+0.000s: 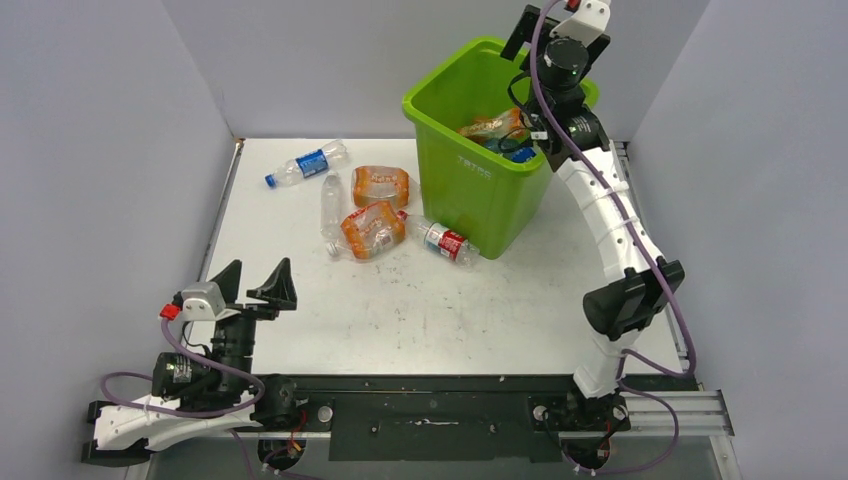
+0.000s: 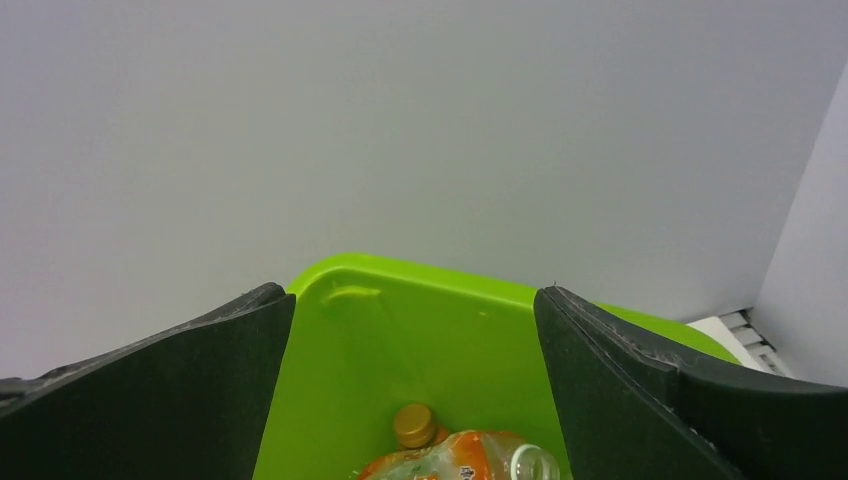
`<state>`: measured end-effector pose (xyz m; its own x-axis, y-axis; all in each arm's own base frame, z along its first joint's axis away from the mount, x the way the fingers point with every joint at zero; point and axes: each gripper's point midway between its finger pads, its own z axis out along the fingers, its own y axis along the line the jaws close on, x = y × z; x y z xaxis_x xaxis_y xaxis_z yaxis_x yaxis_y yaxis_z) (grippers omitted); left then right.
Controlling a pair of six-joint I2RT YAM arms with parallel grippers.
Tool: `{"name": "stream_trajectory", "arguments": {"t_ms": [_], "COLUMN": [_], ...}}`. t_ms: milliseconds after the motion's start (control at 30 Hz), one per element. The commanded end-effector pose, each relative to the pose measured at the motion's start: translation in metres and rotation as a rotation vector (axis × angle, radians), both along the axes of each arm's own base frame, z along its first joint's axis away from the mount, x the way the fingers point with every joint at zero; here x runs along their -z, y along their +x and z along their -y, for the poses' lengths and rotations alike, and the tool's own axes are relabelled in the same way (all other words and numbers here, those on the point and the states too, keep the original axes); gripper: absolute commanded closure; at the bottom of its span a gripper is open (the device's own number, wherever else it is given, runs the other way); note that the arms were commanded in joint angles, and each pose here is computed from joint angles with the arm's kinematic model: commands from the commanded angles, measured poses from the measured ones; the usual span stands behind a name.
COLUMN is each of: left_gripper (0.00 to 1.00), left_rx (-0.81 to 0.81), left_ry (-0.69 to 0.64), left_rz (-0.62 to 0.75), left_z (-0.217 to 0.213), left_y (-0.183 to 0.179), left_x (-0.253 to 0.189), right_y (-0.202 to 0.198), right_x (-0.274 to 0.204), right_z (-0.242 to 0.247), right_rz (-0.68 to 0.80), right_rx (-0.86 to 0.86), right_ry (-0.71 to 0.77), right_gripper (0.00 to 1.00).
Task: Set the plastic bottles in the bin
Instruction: Place the plastic bottle in the trash bin, then pick up the plastic bottle from the corner of the board.
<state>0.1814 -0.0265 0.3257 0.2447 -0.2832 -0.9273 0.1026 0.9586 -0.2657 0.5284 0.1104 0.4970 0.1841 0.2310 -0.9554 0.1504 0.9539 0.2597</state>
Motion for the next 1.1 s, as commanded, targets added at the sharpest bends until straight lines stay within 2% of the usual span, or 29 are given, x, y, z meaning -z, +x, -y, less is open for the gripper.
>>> {"name": "stream_trajectory", "arguments": {"t_ms": [0,200,400,500,567,667,733,800,867,967,1067], "left_gripper": [0.04,0.04,0.04,0.04,0.04,0.04,0.04,0.04,0.04,0.04,0.04], "left_rx": [-0.016,-0.058,-0.083,-0.066,-0.049,-0.054,-0.082,-0.085,-0.092,-0.157,-0.289], "left_ry": [-0.051,0.011,0.074,0.132,0.112,-0.104,-0.288,-0.488,-0.634,-0.775,-0.907], "left_rz": [-0.015,-0.118,-0.156,-0.222,-0.355,-0.524,-0.554,-0.543,-0.519,-0.474,-0.432], "left_z": [-0.010,0.012,0.048,0.072,0.071,0.043,0.015,0.004,-0.002,-0.012,-0.044], "left_y": [-0.001,0.005,0.019,0.054,0.093,0.151,0.185,0.216,0.246,0.289,0.323], "left_x": [-0.006,0.005,-0.009,-0.013,0.000,0.021,0.036,0.046,0.057,0.073,0.098], "right_y": [-0.048,-0.144,-0.211,-0.232,-0.245,-0.265,-0.279,-0.292,-0.302,-0.316,-0.325], "right_x": [-0.062,-0.081,-0.022,0.017,0.029,0.048,0.062,0.077,0.093,0.111,0.121], "right_z": [-0.019,-0.057,-0.079,-0.090,-0.100,-0.117,-0.123,-0.124,-0.123,-0.121,-0.118], "right_rz": [0.144,0.228,0.171,0.124,0.101,0.058,0.041,0.038,0.030,0.025,0.027], "right_rx": [-0.125,-0.296,-0.524,-0.640,-0.730,-0.865,-0.928,-0.975,-1.002,-1.041,-1.057], "right_ry": [0.109,0.166,0.223,0.218,0.209,0.187,0.189,0.205,0.226,0.235,0.215], "right_gripper": [0.05,0.04,0.04,0.04,0.04,0.04,0.04,0.04,0.04,0.04,0.04]}}
